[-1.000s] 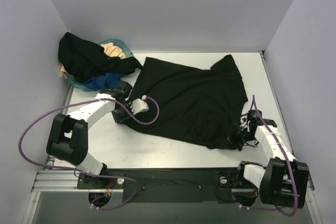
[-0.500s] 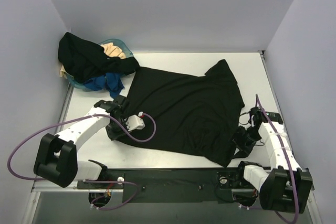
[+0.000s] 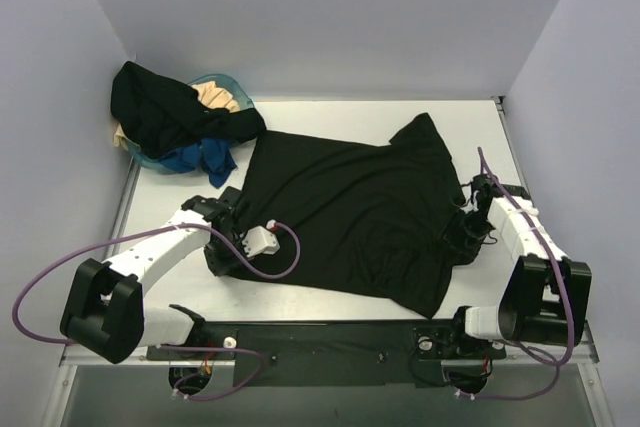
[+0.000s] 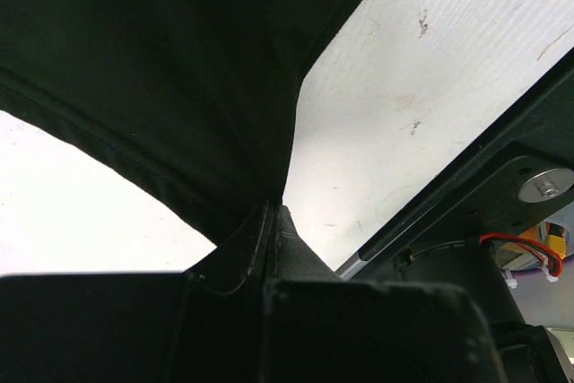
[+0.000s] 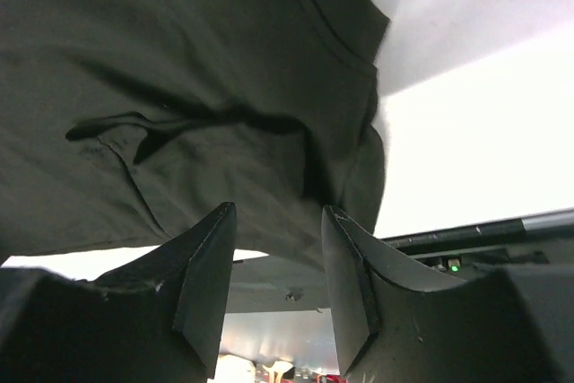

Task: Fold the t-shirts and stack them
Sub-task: Grap the side of the flattened tshirt closest away from the robot with both arms

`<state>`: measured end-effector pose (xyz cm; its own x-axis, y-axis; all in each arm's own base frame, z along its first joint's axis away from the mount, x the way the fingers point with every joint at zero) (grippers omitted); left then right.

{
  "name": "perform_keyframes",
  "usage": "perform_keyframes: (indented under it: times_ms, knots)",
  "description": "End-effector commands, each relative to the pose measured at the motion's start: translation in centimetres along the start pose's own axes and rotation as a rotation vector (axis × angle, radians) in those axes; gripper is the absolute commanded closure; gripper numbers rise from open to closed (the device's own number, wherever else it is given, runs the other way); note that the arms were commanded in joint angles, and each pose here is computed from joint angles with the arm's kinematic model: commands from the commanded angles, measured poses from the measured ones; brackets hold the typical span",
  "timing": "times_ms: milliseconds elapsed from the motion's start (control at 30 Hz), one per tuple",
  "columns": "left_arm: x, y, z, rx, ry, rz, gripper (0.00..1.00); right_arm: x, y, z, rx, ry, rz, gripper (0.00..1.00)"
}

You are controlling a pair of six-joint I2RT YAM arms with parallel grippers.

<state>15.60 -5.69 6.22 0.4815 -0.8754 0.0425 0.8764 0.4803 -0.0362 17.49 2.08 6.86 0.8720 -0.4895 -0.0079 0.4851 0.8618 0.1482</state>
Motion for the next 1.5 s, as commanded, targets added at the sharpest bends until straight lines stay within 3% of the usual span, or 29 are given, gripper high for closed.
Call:
perform_keyframes:
  times_ms: [0,167,333,367,500,533,600,700,800,900,1067,1233,1367,1467]
  knots:
    - [1.0,0.4,0.9,0.011,-0.029,0.002,1.00,1.0,1.7,-1.7,0.051,-0.014,0.041,0.60]
    - [1.0,0.6,1.1,0.027,-0.033,0.010,1.00,-0.1,1.0,-4.5,0.000,0.078,0.018,0.65]
    - [1.3,1.0,1.6,0.054,-0.046,0.027,1.00,0.2,0.2,-4.2,-0.037,0.062,0.020,0.96]
    - [1.4,1.1,1.5,0.056,-0.048,0.030,1.00,0.2,-0.1,-3.9,-0.040,0.057,0.010,0.98]
    - [1.7,1.2,1.5,0.062,-0.057,0.037,1.00,0.1,-1.0,-3.1,-0.069,0.049,-0.019,0.96]
    - [1.7,1.2,1.5,0.062,-0.057,0.037,1.00,-0.1,-1.6,-3.1,-0.097,0.050,-0.022,0.84]
    - [1.8,1.1,1.5,0.055,-0.062,0.035,1.00,-0.1,-2.0,-3.2,-0.123,0.045,-0.020,0.73]
    - [1.7,0.5,1.0,0.023,-0.065,0.035,1.00,0.0,-2.1,-4.0,-0.128,0.051,-0.022,0.71]
    - [1.1,-1.3,0.6,-0.067,-0.054,0.019,1.00,-0.6,-1.8,-5.2,-0.100,0.104,-0.030,0.80]
    - [0.4,-2.5,0.6,-0.106,-0.045,-0.004,1.00,-0.6,-1.9,-5.4,-0.078,0.108,-0.051,1.00]
    - [1.1,-5.3,1.5,-0.192,-0.083,-0.078,1.00,3.1,-3.8,-2.1,-0.026,-0.045,-0.162,1.00]
    - [2.8,-4.6,3.0,-0.147,-0.126,-0.054,1.00,6.8,-2.6,4.1,0.033,-0.199,-0.089,1.00]
    - [2.7,-3.9,3.7,-0.110,-0.114,-0.040,1.00,6.6,-2.5,7.8,0.056,-0.280,-0.101,1.00]
    - [2.1,-4.0,3.5,-0.109,-0.100,-0.044,1.00,5.3,-2.8,8.1,0.043,-0.265,-0.118,1.00]
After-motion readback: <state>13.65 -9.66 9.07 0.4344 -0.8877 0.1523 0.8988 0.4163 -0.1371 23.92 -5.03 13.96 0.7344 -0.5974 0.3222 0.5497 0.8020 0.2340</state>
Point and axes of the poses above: each gripper's point midway between its finger pads, its own z axis back along the fingers, its own y axis along the line the jaws close on, x = y × z, the point moved 1 cm from there along z, back along the fingers, and after that the axes turned 6 degrees about z, right-handed, at the moved point
